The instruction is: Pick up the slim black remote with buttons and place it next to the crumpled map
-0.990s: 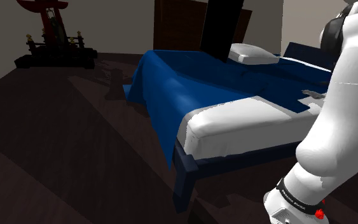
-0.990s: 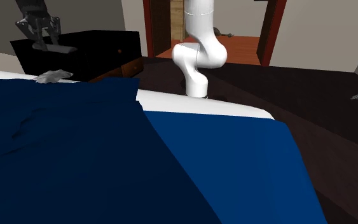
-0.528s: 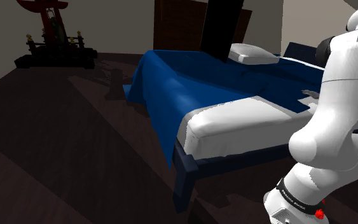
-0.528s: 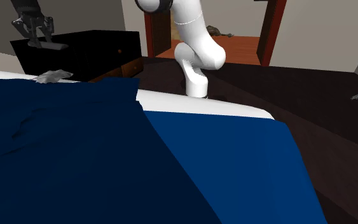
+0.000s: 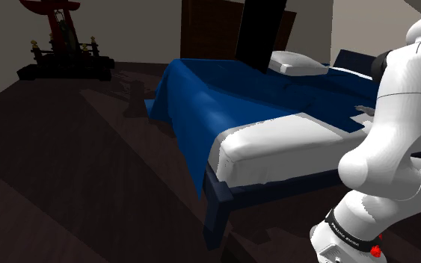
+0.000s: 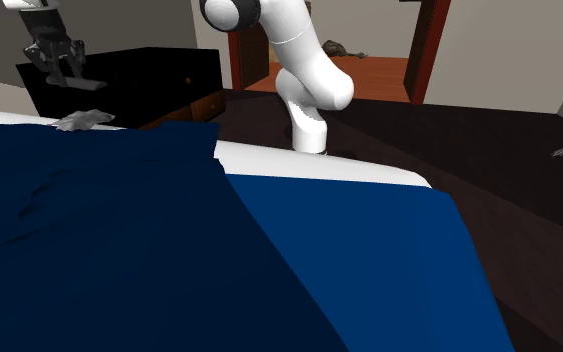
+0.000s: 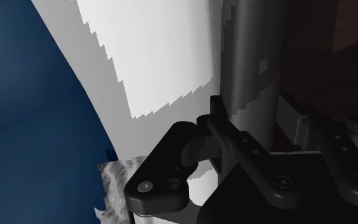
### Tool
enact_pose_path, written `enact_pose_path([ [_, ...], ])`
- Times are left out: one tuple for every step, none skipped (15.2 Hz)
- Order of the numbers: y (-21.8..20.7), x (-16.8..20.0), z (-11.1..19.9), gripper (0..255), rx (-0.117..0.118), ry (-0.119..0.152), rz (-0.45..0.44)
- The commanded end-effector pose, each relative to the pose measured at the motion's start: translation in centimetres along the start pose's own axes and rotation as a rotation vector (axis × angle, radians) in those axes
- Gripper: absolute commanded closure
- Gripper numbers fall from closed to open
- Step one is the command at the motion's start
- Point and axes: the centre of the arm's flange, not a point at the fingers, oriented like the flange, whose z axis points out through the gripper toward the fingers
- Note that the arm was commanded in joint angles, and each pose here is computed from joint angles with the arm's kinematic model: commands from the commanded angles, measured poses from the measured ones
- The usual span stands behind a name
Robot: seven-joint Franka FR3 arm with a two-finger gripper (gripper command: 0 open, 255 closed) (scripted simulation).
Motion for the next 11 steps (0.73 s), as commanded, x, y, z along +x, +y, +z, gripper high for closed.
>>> enact_pose_path([
  [0.0,-0.1,1.0,255,0.0,-0.001,0.0],
  [0.1,-0.1,1.6,255,0.0,-0.001,0.0],
  [0.1,-0.1,2.1,255,0.0,-0.001,0.0],
  [0.2,-0.1,2.6,255,0.0,-0.001,0.0],
  [0.2,-0.1,3.1,255,0.0,-0.001,0.0],
  [0.2,-0.1,3.7,255,0.0,-0.001,0.0],
  [0.3,-0.1,4.2,255,0.0,-0.001,0.0],
  [0.3,-0.1,4.6,255,0.0,-0.001,0.0],
  [0.3,-0.1,4.6,255,0.0,-0.001,0.0],
  [0.3,-0.1,4.6,255,0.0,-0.001,0.0],
  [0.3,-0.1,4.6,255,0.0,-0.001,0.0],
])
